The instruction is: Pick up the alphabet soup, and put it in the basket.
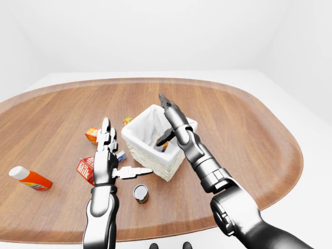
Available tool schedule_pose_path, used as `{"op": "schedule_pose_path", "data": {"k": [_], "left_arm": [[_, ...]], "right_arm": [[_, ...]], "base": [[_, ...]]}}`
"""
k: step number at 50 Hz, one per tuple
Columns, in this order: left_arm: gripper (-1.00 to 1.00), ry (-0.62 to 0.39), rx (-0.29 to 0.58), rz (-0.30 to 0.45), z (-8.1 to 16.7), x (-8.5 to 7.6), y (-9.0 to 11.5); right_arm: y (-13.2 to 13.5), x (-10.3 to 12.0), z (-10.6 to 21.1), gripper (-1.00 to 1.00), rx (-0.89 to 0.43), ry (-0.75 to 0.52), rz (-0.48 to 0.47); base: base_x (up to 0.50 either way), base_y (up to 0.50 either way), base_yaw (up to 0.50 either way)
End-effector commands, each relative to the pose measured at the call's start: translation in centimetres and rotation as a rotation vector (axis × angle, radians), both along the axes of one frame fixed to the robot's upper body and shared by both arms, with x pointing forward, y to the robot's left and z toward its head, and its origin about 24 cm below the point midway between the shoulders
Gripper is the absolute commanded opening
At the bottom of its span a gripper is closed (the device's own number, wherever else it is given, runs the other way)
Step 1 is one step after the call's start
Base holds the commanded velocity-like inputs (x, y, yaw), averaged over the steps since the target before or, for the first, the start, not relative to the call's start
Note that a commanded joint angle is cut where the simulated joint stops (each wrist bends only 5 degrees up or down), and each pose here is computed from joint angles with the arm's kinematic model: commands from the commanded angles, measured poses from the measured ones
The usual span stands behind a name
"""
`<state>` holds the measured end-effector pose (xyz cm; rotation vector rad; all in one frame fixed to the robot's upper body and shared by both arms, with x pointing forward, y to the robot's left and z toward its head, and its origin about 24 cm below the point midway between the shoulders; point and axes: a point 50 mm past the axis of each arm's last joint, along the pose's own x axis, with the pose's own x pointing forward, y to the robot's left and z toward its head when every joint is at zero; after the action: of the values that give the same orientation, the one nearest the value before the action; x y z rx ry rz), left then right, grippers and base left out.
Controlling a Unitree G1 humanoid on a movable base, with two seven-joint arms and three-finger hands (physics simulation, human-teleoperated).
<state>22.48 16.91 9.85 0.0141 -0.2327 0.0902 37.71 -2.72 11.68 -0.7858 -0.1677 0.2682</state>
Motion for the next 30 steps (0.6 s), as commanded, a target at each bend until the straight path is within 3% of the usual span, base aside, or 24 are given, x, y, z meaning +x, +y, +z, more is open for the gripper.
{"op": "schedule_pose_path", "data": {"k": [1,23,30], "left_arm": [[1.00,0.001,0.001,0.000,-0.1,0.0,0.0],[1.00,0.001,0.003,0.001,0.0,0.0,0.0],[1.00,0.002,0.002,0.001,0.0,0.0,0.0]], "right_arm": [[0.1,0.0,-0.1,1.00,-0.002,-0.001,0.003],[-0.3,0.3,1.7,1.00,0.039,-0.071,-0.021],[-0.6,0.4,3.5,1.00,0.082,-0.156,-0.043]], "base": [[0.00,0.00,0.00],[0.00,0.00,0.00],[0.00,0.00,0.00]]}}
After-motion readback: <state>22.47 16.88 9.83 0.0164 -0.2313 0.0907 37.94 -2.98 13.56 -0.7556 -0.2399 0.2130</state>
